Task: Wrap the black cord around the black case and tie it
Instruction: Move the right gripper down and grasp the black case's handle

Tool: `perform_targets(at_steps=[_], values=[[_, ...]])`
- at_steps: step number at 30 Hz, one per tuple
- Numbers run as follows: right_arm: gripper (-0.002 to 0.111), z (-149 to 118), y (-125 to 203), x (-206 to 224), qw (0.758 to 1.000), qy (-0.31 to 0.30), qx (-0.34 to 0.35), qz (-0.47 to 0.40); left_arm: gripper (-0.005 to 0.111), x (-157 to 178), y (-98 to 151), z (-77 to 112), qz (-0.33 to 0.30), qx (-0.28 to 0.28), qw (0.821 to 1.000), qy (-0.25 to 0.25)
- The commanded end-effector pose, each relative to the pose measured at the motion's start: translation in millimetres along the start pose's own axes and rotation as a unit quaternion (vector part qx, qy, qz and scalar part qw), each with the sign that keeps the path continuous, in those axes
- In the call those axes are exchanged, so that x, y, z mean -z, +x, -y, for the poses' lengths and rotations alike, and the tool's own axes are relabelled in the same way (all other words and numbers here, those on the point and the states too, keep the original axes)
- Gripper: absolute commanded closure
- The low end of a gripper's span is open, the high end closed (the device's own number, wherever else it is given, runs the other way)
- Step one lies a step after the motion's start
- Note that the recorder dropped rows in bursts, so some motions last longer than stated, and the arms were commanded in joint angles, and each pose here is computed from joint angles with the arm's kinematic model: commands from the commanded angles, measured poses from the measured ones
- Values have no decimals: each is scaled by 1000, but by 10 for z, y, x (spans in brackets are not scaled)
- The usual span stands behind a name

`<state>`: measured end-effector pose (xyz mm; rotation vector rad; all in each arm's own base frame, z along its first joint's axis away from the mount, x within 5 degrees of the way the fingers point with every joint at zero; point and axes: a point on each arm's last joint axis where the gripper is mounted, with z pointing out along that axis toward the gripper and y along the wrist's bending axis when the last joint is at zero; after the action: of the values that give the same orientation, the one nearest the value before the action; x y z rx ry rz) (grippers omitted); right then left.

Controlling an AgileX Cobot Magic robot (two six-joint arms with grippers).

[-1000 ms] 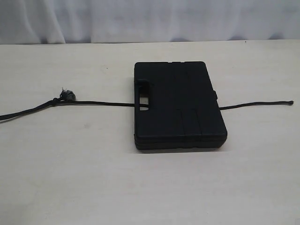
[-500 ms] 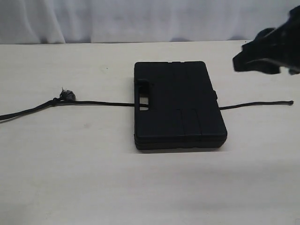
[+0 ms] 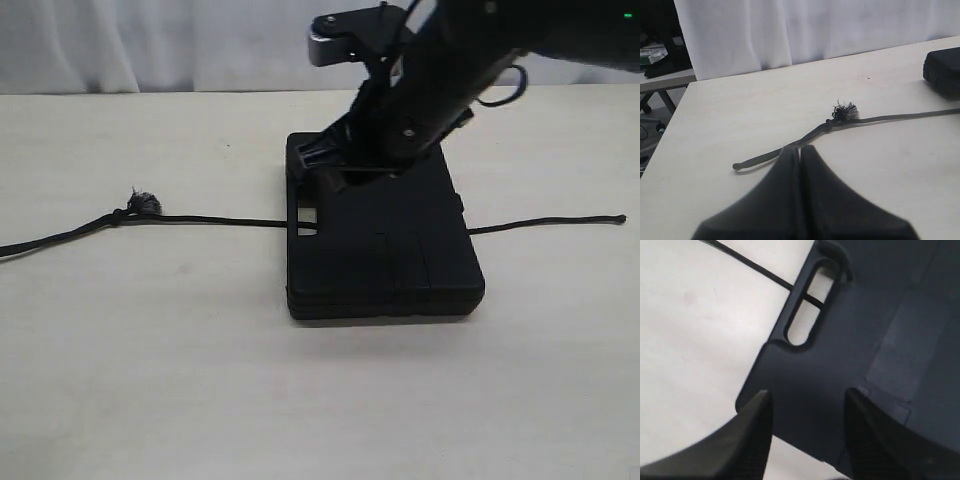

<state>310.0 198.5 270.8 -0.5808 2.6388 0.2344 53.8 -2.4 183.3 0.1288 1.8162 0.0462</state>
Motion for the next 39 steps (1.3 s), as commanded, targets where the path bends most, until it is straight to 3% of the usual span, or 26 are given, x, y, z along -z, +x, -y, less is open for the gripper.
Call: perform_targets(at_steps=[1,11,18,39], values=[[62,-230,-211,-183,1000,-6,9,1,107,1,-8,5,7,4,1000,4],[62,-565,-357,-738,1000,-9,1,-26,107,1,-8,5,7,4,1000,4],[62,-449,-483,-1080,995,79,-54,-27,107,1,-8,5,7,4,1000,4],[62,-418,-408,-1812,995,89,-45,-9,107,1,-8,5,7,4,1000,4]])
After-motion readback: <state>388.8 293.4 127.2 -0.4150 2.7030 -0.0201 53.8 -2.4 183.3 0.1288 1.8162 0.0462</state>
